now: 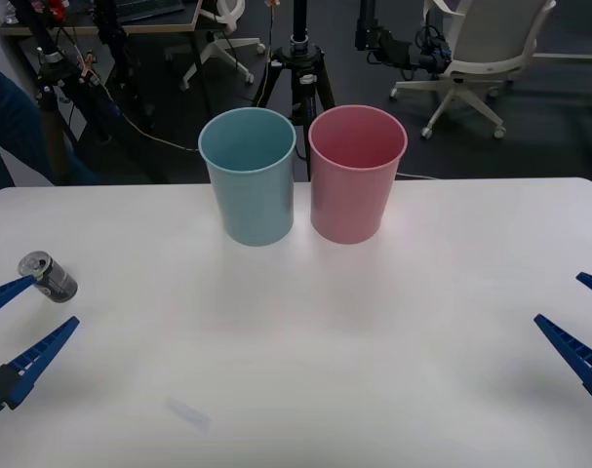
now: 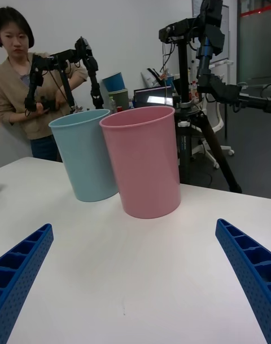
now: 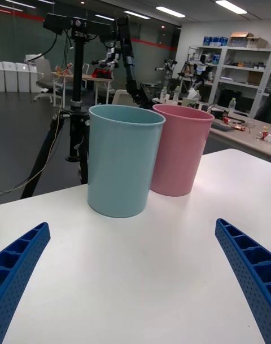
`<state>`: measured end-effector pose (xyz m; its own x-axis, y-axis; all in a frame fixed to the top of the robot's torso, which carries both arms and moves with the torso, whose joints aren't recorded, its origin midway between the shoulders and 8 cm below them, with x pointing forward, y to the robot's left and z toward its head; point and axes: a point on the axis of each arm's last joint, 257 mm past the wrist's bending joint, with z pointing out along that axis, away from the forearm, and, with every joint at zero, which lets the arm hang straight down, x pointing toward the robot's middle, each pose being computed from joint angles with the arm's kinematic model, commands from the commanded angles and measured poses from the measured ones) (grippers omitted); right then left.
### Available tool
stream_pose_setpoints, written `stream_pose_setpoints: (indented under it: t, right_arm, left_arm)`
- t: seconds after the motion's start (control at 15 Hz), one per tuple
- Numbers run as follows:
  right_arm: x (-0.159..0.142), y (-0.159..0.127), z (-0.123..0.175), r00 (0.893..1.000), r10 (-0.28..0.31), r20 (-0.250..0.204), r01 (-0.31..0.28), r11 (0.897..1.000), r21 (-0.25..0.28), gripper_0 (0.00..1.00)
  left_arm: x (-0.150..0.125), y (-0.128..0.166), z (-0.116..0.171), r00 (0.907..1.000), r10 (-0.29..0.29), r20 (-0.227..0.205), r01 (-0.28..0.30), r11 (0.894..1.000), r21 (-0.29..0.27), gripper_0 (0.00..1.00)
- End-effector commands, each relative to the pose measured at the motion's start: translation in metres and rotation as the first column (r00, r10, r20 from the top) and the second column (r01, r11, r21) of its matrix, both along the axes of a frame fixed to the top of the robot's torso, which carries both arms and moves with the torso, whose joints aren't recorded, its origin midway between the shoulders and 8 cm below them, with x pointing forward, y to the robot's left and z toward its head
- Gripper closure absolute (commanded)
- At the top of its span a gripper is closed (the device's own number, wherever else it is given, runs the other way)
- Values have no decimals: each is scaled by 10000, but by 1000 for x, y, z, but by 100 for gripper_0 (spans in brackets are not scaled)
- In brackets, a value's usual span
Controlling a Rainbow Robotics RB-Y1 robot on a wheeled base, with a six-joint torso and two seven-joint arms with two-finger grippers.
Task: Grasp the object on the table and drop it into the matching bin: aluminum can to the light blue bin, PET bottle to the pink bin.
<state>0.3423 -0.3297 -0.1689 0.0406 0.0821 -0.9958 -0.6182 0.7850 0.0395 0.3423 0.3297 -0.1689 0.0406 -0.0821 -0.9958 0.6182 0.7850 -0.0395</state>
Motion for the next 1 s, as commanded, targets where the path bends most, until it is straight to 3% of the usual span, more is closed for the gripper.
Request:
stream_pose_setpoints:
  t: [0.07, 0.13, 0.4, 0.67, 1.0]
  right_arm:
    - [0, 0, 0, 10000, 0, 0, 0, 10000, 0, 0]
    - [0, 0, 0, 10000, 0, 0, 0, 10000, 0, 0]
    - [0, 0, 0, 10000, 0, 0, 0, 10000, 0, 0]
    - [0, 0, 0, 10000, 0, 0, 0, 10000, 0, 0]
    - [0, 0, 0, 10000, 0, 0, 0, 10000, 0, 0]
  left_arm:
    - [-2, 5, -3, 9999, 78, -80, -76, 9998, 180, 0]
    - [-4, 5, 0, 10000, 9, -17, -8, 9993, 372, 0]
    - [-18, 5, -11, 9995, 164, -288, -162, 9998, 87, 0]
    - [-23, 24, -30, 9891, 1468, -55, -1464, 9882, 446, 0]
    - [-18, 51, -64, 9708, 2356, -453, -2343, 9716, 330, 0]
